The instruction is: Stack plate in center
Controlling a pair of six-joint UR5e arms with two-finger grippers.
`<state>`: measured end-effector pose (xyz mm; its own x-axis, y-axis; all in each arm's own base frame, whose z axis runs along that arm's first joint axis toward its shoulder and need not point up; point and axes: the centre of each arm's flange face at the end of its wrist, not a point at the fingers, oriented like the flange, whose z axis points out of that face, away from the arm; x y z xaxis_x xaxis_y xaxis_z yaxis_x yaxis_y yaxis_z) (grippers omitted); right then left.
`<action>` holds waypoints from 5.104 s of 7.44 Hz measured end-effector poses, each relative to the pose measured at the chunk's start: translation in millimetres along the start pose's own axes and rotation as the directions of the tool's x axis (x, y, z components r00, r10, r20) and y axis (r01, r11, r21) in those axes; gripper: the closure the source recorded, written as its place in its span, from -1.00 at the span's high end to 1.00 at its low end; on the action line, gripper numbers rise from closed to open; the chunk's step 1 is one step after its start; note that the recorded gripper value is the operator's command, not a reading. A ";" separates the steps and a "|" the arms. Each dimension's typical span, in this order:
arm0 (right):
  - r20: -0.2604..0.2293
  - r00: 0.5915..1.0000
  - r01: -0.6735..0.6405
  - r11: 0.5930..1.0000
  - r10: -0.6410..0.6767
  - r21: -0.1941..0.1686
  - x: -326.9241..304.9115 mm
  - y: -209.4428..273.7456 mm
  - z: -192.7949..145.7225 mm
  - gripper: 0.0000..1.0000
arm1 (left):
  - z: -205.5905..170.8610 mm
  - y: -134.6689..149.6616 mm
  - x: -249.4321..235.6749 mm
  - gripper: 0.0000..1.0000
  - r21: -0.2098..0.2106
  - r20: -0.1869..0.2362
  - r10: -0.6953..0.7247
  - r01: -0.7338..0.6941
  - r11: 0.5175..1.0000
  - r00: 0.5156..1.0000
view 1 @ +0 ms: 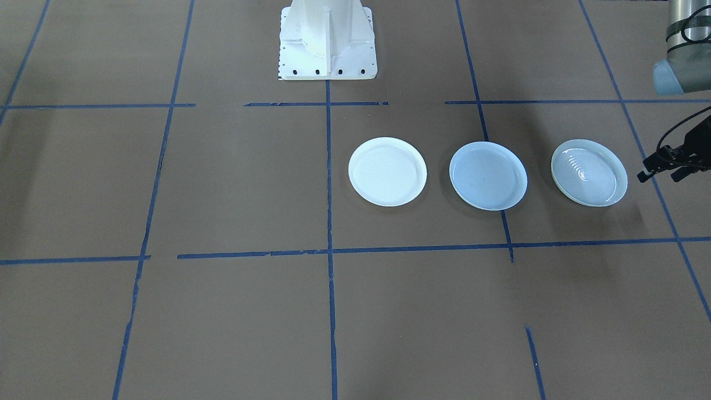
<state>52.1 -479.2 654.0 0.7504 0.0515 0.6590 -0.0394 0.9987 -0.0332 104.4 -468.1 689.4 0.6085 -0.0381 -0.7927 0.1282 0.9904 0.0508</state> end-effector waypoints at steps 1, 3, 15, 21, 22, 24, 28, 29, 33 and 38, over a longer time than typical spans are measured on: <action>0.000 1.000 0.000 1.000 0.000 0.000 0.0 0.0 0.0 1.00 | 10.5 5.7 -1.3 1.00 -0.003 -0.005 -0.007 0.007 1.000 1.000; 0.001 1.000 0.000 1.000 0.000 0.000 -0.1 0.0 0.0 1.00 | 26.2 14.0 6.0 1.00 -0.019 -0.009 -0.008 0.008 1.000 1.000; 0.000 1.000 0.000 1.000 0.000 0.000 0.0 0.0 0.0 1.00 | 45.6 27.0 24.0 -1.00 -0.057 -0.025 0.044 -0.046 0.997 0.999; 0.000 1.000 0.001 1.000 -0.001 0.000 0.0 0.0 0.0 1.00 | -26.5 38.9 24.1 -1.00 -0.047 -0.208 0.057 -0.068 0.997 0.976; 0.000 1.000 0.000 1.000 0.000 0.000 0.0 0.0 0.0 1.00 | -39.1 38.6 21.1 -1.00 -0.044 -0.233 0.048 -0.060 0.997 0.971; -0.001 1.000 0.000 1.000 0.000 0.000 0.1 0.0 0.0 1.00 | -54.4 36.3 21.0 -1.00 -0.034 -0.258 0.040 -0.051 0.998 0.965; 0.000 1.000 0.000 1.000 0.000 0.000 0.1 0.0 -0.1 1.00 | -52.1 31.7 80.2 -1.00 -0.018 -0.225 -0.109 0.108 0.994 0.968; 0.000 1.000 0.000 1.000 0.000 0.000 0.2 0.0 -0.1 1.00 | -41.0 35.7 114.4 -1.00 -0.036 -0.224 -0.149 0.145 0.989 0.963; -0.001 1.000 0.001 1.000 -0.001 0.000 0.1 0.0 0.0 1.00 | 9.3 53.5 215.5 -1.00 -0.084 -0.222 -0.237 0.224 0.971 0.946; 0.001 1.000 0.001 1.000 -0.001 0.000 -0.1 0.0 0.0 1.00 | 15.6 62.9 242.1 1.00 -0.097 -0.238 -0.214 0.196 0.976 0.947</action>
<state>52.0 -479.2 654.0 0.7499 0.0508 0.6596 -0.0388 0.9987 -0.0329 272.0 -417.1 510.2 0.3625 -0.2165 -0.9065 0.1686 0.9718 -0.1647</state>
